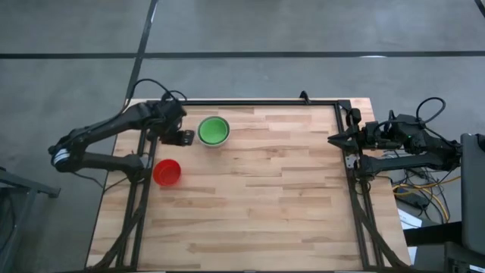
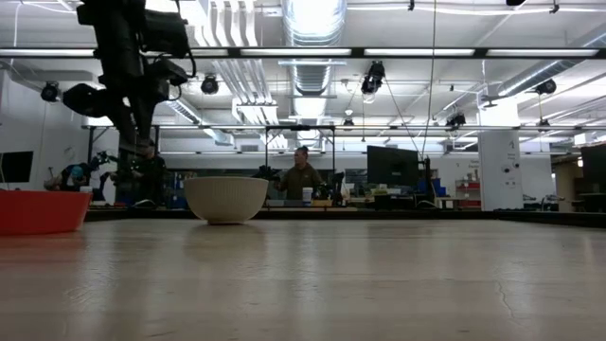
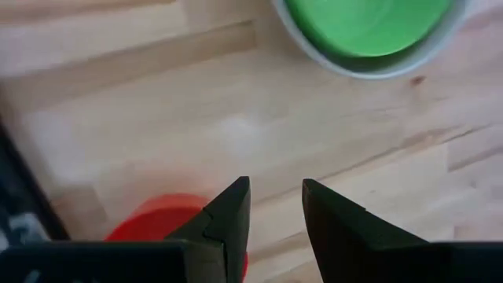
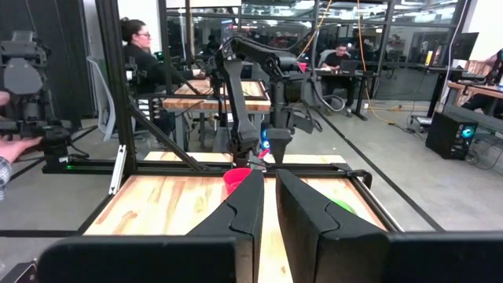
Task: Nest bowls inside each other
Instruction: Stack the red bowl on the green bowl
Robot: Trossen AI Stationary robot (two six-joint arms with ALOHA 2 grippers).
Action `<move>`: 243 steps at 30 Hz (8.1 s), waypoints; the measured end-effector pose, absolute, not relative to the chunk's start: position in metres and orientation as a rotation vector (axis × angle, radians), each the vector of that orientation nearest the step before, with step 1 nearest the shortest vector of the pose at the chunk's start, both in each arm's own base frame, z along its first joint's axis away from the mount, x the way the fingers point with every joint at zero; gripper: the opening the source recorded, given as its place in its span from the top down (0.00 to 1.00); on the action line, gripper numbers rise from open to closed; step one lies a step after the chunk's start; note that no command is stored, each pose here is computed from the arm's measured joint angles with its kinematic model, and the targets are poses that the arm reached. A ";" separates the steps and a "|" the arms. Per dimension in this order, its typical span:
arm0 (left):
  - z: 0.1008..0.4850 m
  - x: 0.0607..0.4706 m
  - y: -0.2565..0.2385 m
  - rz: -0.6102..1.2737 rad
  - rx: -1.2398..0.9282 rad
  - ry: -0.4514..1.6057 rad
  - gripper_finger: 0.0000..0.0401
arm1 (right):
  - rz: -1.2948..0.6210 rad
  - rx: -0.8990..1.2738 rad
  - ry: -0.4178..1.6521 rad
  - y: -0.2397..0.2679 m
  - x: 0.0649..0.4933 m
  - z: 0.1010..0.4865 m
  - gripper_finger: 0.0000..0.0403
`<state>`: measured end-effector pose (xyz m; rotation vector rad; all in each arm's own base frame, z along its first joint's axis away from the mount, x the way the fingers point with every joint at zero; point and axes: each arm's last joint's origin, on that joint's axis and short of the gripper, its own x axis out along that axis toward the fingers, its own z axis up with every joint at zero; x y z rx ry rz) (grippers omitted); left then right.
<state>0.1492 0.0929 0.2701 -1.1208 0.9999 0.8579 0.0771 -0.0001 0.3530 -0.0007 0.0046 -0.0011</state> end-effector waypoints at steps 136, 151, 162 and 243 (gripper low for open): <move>0.200 0.181 0.062 1.058 -1.400 0.985 0.98 | -0.001 -0.001 0.005 0.000 0.077 0.353 0.92; 0.241 0.184 0.069 1.125 -1.253 0.955 0.99 | -0.001 -0.001 0.005 0.000 0.077 0.353 0.92; 0.265 0.183 0.085 1.111 -1.182 0.904 0.98 | -0.001 -0.001 0.005 0.000 0.077 0.353 0.92; 0.295 0.285 0.185 0.931 -1.014 1.028 0.98 | -0.001 -0.001 0.004 0.000 0.077 0.353 0.92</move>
